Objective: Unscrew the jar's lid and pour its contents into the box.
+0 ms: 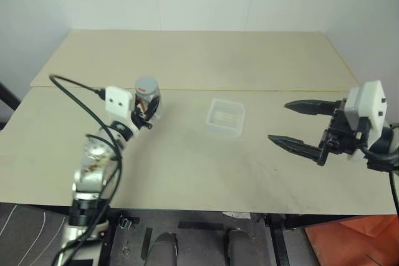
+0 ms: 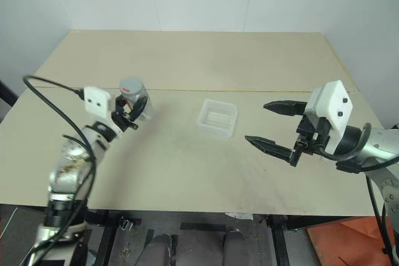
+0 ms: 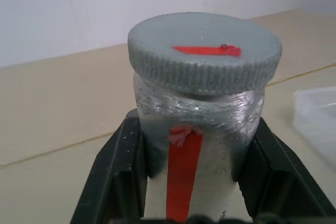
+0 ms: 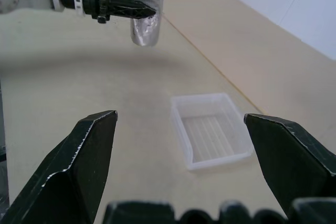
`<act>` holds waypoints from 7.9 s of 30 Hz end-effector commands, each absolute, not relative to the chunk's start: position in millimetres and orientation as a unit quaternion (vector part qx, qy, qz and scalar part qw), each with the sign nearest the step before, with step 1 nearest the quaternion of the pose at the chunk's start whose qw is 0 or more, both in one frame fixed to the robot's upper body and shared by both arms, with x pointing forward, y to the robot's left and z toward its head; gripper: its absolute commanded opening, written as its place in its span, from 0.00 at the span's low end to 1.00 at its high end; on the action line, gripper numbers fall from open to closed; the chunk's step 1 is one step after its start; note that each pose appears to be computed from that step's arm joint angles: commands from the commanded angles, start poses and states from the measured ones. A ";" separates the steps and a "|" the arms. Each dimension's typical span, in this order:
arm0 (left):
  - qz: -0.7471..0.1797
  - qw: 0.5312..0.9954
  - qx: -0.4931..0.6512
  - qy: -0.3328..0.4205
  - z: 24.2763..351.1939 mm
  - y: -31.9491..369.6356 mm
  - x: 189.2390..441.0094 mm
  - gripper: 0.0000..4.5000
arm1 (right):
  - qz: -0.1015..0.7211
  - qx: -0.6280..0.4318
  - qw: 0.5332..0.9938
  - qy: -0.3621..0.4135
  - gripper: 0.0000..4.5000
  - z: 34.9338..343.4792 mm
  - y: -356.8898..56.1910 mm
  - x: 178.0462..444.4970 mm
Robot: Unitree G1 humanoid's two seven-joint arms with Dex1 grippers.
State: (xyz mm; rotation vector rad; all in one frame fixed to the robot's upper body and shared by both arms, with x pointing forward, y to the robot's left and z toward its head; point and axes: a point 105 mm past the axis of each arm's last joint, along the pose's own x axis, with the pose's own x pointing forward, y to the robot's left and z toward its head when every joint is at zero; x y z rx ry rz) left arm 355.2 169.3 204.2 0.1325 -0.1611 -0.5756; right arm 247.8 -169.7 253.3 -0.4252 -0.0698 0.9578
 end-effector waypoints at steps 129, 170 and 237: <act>-0.691 0.706 0.127 -0.085 246.6 119.0 328.0 0.42 | 0.436 -0.125 0.887 -0.094 0.99 298.6 -89.7 319.6; -0.701 0.695 0.123 -0.104 248.9 98.5 332.3 0.42 | 0.519 -0.125 0.839 -0.106 0.99 298.0 -30.6 310.5; -0.690 0.709 0.121 -0.087 246.9 114.1 326.5 0.42 | 0.492 -0.113 0.857 -0.101 0.99 295.1 -56.5 318.2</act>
